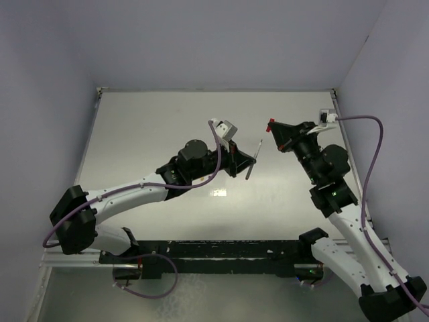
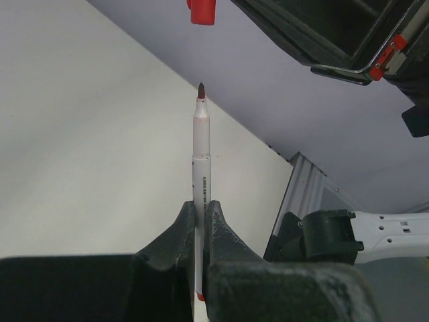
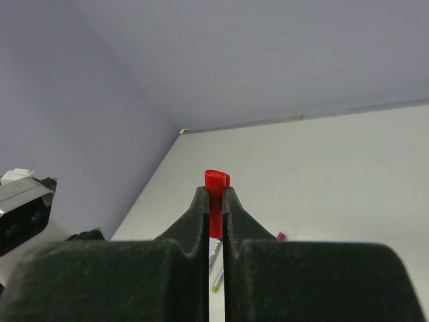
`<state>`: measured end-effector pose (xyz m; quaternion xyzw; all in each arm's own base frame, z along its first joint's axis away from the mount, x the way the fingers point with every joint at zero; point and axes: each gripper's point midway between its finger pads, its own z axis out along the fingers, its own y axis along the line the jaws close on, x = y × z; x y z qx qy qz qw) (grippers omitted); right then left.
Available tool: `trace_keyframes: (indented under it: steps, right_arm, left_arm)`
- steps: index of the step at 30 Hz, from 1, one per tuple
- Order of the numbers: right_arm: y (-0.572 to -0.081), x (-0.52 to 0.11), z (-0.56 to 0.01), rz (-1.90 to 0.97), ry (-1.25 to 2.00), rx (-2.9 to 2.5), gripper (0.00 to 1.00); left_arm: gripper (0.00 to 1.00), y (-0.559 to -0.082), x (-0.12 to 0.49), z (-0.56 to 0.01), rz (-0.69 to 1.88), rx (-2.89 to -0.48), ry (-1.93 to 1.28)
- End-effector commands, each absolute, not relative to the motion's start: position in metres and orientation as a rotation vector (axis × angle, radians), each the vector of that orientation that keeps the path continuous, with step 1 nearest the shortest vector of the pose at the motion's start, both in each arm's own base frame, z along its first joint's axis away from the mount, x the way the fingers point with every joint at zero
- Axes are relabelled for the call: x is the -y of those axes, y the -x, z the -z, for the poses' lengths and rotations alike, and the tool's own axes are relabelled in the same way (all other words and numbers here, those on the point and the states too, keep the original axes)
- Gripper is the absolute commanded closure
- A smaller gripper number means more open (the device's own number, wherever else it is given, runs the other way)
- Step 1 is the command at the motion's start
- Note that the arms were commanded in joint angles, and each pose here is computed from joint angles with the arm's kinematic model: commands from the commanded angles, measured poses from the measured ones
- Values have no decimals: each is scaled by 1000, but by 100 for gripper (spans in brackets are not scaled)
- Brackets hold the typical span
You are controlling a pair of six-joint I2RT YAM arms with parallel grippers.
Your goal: Insert the pens into the pen caps
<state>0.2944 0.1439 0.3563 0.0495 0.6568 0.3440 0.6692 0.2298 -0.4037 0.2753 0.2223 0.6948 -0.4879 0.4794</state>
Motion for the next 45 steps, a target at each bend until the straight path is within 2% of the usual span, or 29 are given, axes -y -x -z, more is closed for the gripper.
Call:
trace_keyframes:
  steps: [1,45]
  right_arm:
    - [-283,-147,-388,-847,-82,-1355,100]
    - [-272,-154,-382,-929,-80,-1373,100]
  left_arm:
    - [100,-221,408,-323,1312,-1511,-539]
    - [100,-230,403,-318,1260,-1538,-498]
